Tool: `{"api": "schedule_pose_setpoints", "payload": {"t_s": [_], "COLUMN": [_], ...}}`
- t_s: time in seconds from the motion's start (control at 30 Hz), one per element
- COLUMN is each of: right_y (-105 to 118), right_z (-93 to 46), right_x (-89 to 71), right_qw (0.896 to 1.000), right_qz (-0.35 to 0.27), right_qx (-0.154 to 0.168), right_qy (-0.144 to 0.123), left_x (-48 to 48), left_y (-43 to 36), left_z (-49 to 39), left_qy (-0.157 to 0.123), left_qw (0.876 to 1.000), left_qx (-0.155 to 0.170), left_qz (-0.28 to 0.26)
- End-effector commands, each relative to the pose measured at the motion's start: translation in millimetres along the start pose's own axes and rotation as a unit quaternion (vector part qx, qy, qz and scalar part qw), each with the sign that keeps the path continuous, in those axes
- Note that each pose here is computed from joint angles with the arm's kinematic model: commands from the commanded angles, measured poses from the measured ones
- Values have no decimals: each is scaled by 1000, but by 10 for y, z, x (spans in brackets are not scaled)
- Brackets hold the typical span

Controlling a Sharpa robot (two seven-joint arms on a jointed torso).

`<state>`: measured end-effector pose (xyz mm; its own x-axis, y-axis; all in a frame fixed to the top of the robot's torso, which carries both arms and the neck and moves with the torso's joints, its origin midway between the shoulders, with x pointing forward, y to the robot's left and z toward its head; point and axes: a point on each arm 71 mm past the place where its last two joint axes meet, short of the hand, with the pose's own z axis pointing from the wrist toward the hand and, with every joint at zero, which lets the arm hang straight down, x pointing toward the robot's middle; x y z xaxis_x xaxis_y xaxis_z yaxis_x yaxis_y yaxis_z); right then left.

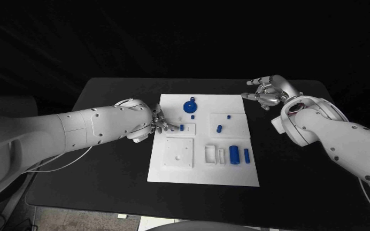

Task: Assemble the parts on the task board

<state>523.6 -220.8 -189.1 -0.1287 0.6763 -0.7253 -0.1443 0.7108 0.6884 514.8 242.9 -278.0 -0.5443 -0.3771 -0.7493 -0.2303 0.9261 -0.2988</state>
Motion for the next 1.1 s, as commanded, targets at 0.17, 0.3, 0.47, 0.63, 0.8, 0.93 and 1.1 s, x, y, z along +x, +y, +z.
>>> {"api": "schedule_pose_setpoints", "payload": {"t_s": [0.17,0.3,0.47,0.63,0.8,0.93,1.1], "right_y": [3,-2,-11,-17,-22,-29,-32], "right_z": [-5,-7,-9,-10,-12,-14,-15], "right_x": [16,24,35,49,62,63,64], "right_qw": [1000,1000,1000,1000,1000,1000,1000], "right_qz": [-1,0,0,1,1,1,1], "right_qx": [-5,-4,-3,-2,-1,-1,0], "right_qy": [6,6,7,8,10,10,11], "left_x": [-92,-218,-339,-408,-422,-424,-442], "left_y": [-6,-58,-113,-146,-157,-145,-97], "left_z": [-48,-83,-123,-147,-152,-150,-145], "left_qy": [-13,-38,-53,-52,-43,-38,-38], "left_qw": [999,994,987,983,983,985,986], "left_qx": [25,62,91,103,103,97,88], "left_qz": [-44,-87,-122,-140,-143,-140,-135]}}
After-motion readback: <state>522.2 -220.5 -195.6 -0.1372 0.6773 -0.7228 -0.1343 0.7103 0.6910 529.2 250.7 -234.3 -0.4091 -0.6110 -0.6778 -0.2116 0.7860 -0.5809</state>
